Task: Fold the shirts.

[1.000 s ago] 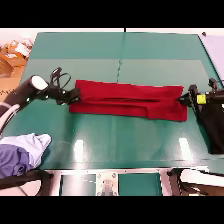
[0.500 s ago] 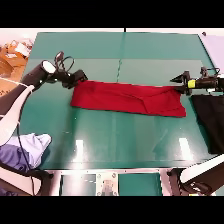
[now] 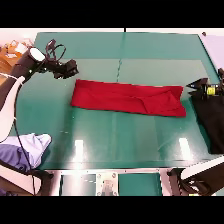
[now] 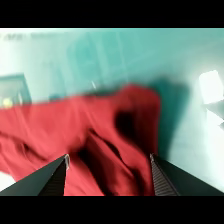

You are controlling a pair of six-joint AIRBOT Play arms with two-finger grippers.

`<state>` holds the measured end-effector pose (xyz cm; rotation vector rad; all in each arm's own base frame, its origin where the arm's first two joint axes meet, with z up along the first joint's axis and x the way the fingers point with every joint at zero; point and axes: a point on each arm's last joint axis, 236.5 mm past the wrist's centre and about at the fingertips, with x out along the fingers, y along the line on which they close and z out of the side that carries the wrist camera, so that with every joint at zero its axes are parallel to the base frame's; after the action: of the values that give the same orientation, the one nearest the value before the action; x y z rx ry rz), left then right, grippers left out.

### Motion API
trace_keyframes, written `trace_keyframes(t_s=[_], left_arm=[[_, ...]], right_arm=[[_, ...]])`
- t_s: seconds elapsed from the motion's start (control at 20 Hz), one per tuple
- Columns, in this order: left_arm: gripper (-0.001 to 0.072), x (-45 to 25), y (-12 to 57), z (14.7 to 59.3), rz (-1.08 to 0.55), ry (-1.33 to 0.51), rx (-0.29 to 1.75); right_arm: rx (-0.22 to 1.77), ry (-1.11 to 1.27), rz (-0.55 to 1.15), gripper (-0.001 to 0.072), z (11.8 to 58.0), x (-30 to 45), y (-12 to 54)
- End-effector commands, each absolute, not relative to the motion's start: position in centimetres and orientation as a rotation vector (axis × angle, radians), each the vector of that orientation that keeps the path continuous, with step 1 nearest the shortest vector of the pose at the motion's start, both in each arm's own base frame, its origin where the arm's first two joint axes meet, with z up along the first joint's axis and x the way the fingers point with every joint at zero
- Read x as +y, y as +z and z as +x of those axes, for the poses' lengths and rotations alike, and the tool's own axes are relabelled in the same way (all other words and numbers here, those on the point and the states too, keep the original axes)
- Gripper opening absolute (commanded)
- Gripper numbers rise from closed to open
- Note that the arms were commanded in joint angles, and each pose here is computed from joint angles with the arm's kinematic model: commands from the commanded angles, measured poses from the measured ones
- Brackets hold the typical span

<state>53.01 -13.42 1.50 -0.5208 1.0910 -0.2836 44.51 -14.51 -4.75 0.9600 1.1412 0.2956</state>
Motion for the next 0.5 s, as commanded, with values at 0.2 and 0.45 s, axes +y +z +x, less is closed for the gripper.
trace_keyframes(t_s=[0.2,0.45], left_arm=[[0.0054,-14.4,0.8,49.4,-0.524,-0.341,1.251],[0.0053,-14.5,0.8,49.3,-0.527,-0.345,1.257]], right_arm=[[1.195,0.401,0.894,0.0573,41.0,-11.2,-10.2],[1.147,0.574,0.867,0.0573,42.9,-7.3,-7.0]])
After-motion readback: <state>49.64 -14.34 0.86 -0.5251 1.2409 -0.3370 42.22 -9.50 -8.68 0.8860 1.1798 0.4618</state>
